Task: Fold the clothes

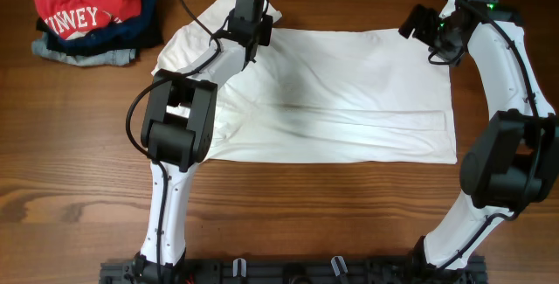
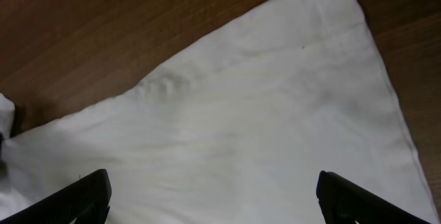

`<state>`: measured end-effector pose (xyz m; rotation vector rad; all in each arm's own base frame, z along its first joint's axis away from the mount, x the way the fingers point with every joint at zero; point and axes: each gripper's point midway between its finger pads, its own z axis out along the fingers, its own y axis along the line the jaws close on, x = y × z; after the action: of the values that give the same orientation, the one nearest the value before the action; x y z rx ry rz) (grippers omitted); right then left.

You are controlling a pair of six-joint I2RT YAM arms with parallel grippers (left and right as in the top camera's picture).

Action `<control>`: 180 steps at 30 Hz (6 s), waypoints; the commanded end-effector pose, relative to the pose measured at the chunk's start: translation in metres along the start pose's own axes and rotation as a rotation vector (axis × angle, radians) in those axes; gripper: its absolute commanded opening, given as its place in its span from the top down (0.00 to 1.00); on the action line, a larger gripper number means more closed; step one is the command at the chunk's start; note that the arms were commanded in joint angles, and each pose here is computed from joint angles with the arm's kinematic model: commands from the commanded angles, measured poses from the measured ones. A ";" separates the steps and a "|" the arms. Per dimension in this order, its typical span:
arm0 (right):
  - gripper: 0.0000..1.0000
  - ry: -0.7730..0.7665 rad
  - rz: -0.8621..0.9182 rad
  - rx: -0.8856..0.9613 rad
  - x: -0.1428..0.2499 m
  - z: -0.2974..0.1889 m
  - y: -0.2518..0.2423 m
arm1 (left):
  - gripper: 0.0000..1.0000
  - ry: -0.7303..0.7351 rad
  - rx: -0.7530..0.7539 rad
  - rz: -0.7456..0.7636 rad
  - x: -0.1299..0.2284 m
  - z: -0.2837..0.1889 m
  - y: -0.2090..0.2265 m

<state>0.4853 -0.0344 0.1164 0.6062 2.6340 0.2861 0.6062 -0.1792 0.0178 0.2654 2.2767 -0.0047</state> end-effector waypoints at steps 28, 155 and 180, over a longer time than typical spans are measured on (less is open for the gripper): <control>0.05 -0.221 -0.178 0.224 -0.072 0.127 -0.063 | 0.96 0.125 0.139 -0.038 0.031 -0.003 -0.047; 0.00 0.377 0.116 0.212 0.114 -0.034 -0.038 | 0.40 0.499 -0.251 -0.219 0.100 -0.073 0.011; 0.01 0.379 0.169 0.225 0.116 -0.035 -0.039 | 0.96 0.612 -0.457 -0.336 0.083 -0.196 0.055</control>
<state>0.3622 -0.0240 0.0971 0.9179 3.0014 0.1441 0.4328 -0.1035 0.0800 -0.2941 2.8029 0.4275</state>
